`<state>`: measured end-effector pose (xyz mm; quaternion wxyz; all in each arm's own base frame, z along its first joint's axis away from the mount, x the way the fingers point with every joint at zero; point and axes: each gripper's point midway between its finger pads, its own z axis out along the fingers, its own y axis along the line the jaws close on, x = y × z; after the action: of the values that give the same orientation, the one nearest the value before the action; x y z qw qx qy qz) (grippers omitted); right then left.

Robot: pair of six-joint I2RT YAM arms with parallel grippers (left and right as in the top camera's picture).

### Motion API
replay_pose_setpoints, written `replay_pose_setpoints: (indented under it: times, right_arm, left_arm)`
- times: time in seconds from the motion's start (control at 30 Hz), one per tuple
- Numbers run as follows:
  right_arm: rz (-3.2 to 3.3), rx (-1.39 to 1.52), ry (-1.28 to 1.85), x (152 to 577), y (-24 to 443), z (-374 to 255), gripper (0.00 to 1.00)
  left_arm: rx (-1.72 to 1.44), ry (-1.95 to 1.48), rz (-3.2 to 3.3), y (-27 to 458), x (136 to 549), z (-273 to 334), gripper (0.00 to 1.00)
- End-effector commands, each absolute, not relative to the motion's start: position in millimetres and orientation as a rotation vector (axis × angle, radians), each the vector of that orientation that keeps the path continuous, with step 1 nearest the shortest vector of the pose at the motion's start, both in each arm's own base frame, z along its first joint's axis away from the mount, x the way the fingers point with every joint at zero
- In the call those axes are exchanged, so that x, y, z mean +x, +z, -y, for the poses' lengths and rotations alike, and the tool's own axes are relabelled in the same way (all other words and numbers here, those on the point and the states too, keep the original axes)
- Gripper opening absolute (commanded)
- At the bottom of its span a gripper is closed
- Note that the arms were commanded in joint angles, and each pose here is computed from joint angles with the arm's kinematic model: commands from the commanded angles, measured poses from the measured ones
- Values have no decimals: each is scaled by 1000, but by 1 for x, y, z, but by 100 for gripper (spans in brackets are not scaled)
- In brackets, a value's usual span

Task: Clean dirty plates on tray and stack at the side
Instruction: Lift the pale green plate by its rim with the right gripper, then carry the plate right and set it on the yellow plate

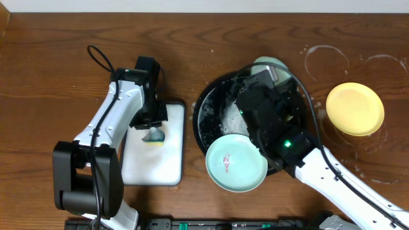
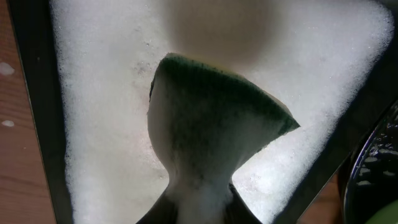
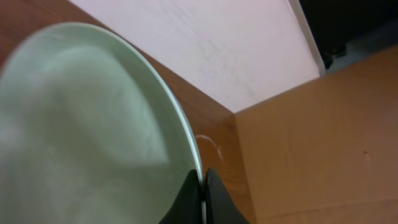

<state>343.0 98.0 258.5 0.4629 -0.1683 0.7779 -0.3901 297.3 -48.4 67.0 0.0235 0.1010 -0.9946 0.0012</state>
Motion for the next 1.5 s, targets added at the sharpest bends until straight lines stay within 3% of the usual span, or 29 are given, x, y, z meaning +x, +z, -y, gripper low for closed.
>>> replay_pose_setpoints:
  times: [0.0,0.1,0.17,0.27,0.53,0.8,1.0,1.17,1.47]
  right_arm:
    - [-1925,-475,-873,343,252,-114,1]
    - [-1912,-314,-961,344,259,-90,1]
    - [-1971,-472,-847,348,240,-108,1]
    - [-1934,-340,-957,346,252,-90,1]
    - [-1901,-377,-1034,341,260,-90,1]
    - [-2088,-150,-672,355,220,-76,1]
    - [-2327,222,-119,367,176,-48,1]
    - [-2358,654,255,367,164,11,1]
    - [-2197,1225,138,322,147,152,1]
  left_arm:
    - [323,2,3079,69,296,47,15]
    - [324,2,3080,69,296,47,15]
    - [323,2,3079,69,296,47,15]
    - [323,-1,3073,69,295,47,16]
    - [323,-1,3073,69,295,47,16]
    - [323,-1,3072,69,294,47,16]
    - [322,-1,3073,69,295,47,16]
    - [318,-1,3073,69,295,47,16]
    - [318,0,3073,69,295,47,16]
